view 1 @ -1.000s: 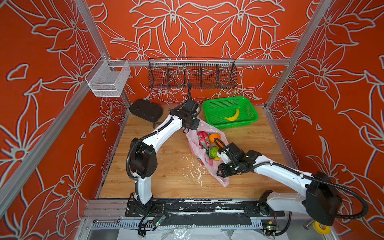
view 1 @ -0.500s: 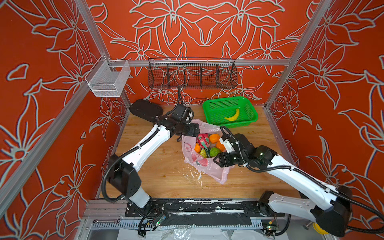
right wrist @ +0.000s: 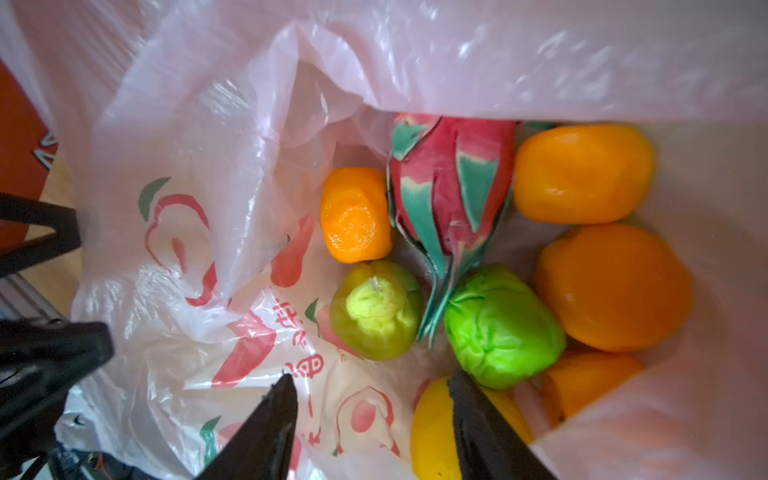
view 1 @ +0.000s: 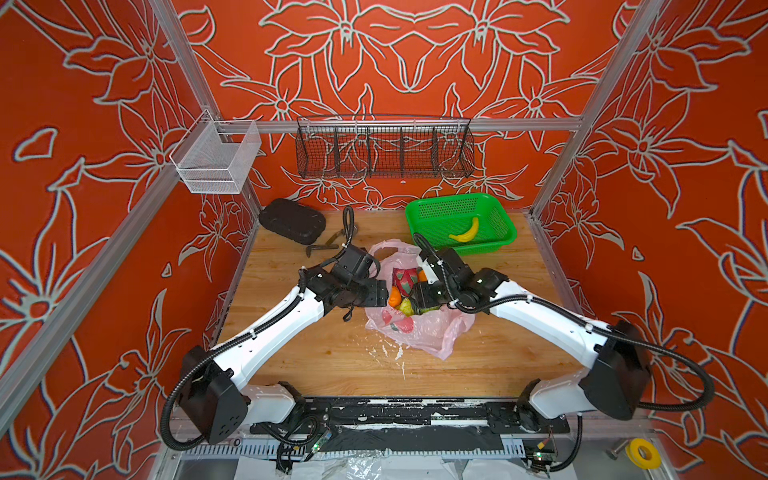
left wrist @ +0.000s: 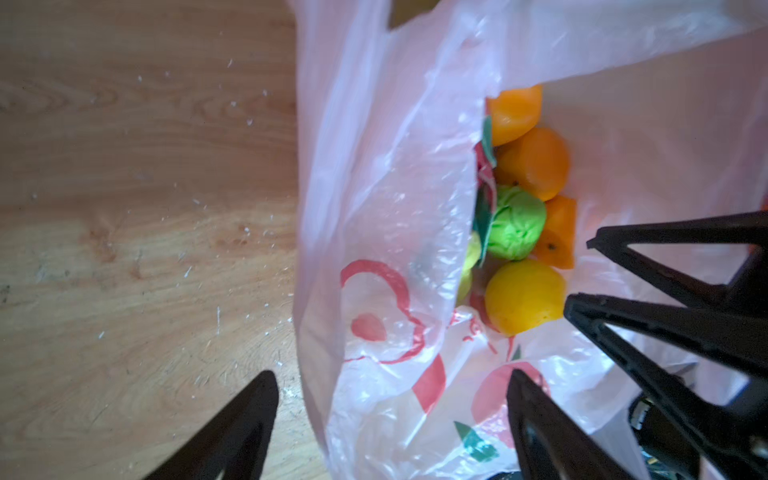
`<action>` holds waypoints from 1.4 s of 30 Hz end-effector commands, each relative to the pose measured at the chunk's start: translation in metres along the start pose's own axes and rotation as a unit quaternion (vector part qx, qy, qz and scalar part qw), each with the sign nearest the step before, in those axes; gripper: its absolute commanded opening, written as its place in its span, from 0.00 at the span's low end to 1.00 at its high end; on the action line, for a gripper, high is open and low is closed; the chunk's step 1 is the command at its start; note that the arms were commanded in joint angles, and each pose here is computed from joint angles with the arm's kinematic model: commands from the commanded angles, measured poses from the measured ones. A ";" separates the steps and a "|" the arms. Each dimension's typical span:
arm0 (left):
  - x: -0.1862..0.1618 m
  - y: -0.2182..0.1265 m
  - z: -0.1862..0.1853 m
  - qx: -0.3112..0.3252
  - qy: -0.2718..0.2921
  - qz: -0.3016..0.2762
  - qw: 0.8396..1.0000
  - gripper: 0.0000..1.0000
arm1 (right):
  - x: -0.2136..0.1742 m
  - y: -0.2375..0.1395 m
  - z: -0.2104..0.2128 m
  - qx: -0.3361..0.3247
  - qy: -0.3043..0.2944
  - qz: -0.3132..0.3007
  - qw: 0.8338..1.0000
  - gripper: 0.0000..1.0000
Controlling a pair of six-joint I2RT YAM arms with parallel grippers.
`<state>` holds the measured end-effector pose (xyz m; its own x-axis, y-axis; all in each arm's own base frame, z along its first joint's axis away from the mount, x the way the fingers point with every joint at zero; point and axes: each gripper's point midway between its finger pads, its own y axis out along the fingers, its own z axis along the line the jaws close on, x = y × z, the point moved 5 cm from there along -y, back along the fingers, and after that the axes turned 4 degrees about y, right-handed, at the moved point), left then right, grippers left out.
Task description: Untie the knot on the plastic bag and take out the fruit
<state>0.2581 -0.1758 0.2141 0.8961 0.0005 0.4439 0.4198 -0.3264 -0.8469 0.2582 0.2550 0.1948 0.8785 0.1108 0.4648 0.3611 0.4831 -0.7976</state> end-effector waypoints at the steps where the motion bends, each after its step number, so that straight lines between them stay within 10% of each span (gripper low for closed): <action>1: -0.007 0.019 0.006 0.018 -0.010 0.017 1.000 0.86 | -0.025 0.022 0.014 0.069 0.025 0.053 0.996 0.55; 10: -0.019 0.061 0.011 0.029 -0.004 0.064 0.998 0.79 | -0.091 0.056 0.012 0.055 0.018 0.123 0.991 0.47; 20: -0.033 0.072 0.019 0.040 -0.019 0.081 0.996 0.27 | -0.059 0.035 0.016 0.020 0.004 0.048 0.999 0.55; 32: -0.049 0.064 0.033 0.059 -0.022 0.079 0.995 0.19 | -0.007 0.030 0.004 -0.093 0.040 -0.079 0.992 0.64; 42: -0.048 0.053 0.035 0.062 -0.018 0.066 0.996 0.19 | 0.000 0.064 0.002 -0.131 0.016 -0.062 0.989 0.59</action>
<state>0.2471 -0.1665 0.1323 0.9514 -0.0098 0.3078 0.2977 -0.2265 -0.9274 0.2749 0.2886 0.1506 0.8352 0.0315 0.5491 0.5165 0.2981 -0.8027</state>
